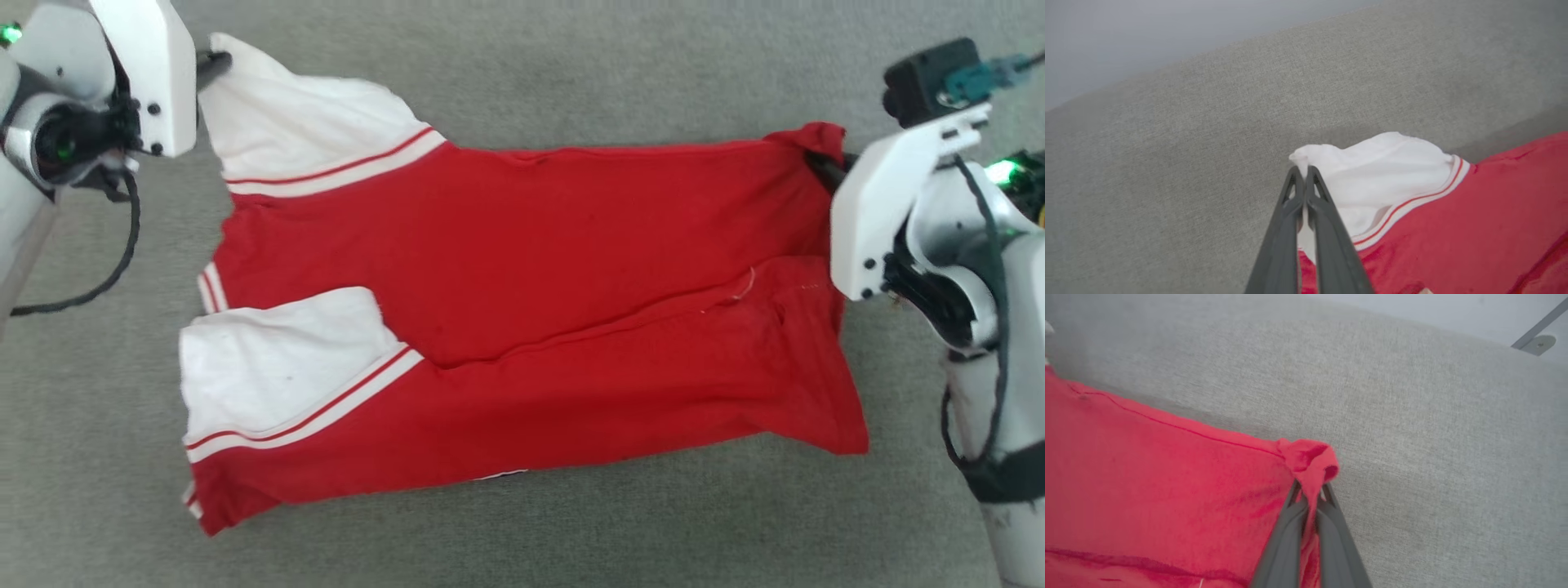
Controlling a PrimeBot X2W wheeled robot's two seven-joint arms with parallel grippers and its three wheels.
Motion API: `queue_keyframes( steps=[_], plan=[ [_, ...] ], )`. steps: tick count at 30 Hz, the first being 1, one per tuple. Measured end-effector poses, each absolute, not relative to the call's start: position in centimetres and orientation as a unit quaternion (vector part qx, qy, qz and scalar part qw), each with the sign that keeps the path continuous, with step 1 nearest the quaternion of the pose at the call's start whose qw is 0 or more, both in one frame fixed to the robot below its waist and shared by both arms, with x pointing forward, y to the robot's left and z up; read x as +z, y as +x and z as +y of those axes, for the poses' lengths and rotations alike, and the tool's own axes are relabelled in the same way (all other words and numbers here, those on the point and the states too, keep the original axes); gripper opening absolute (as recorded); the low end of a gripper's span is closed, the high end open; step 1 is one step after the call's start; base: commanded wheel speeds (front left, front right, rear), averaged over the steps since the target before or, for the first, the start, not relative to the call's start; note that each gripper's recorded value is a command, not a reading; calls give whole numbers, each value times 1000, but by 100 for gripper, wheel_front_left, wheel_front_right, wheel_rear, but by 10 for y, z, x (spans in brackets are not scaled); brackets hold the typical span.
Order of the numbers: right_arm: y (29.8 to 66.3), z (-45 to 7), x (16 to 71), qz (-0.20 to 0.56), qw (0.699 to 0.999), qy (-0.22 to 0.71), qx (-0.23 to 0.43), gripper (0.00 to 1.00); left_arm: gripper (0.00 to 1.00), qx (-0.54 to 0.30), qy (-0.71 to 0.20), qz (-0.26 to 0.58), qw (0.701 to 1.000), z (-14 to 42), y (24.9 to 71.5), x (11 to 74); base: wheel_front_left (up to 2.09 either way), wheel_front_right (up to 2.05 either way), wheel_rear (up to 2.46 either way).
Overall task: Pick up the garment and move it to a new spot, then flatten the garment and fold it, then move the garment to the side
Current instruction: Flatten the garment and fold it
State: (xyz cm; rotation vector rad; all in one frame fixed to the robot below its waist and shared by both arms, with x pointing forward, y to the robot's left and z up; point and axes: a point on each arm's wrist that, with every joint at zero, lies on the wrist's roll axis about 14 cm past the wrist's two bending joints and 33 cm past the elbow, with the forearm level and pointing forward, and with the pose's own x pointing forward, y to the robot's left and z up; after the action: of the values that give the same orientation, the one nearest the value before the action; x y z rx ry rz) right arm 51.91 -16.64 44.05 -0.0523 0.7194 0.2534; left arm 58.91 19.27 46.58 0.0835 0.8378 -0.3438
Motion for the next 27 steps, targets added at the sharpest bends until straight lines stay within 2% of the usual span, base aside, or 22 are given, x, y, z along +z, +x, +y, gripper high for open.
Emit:
queue_keyframes(
  steps=[8,16,21,27],
  plan=[
    [504,-163,473,293,946,-31,132,0,0,-172,47,388,904,204,551,497,0,0,0],
    [474,-161,485,287,945,-40,150,0,0,-164,51,407,897,208,494,508,0,0,0],
    [453,-160,479,308,936,-44,165,0,0,-169,42,443,879,200,451,497,0,0,0],
    [426,-160,453,361,914,-40,180,0,0,-178,16,513,840,186,394,463,0,0,0]
  ],
)
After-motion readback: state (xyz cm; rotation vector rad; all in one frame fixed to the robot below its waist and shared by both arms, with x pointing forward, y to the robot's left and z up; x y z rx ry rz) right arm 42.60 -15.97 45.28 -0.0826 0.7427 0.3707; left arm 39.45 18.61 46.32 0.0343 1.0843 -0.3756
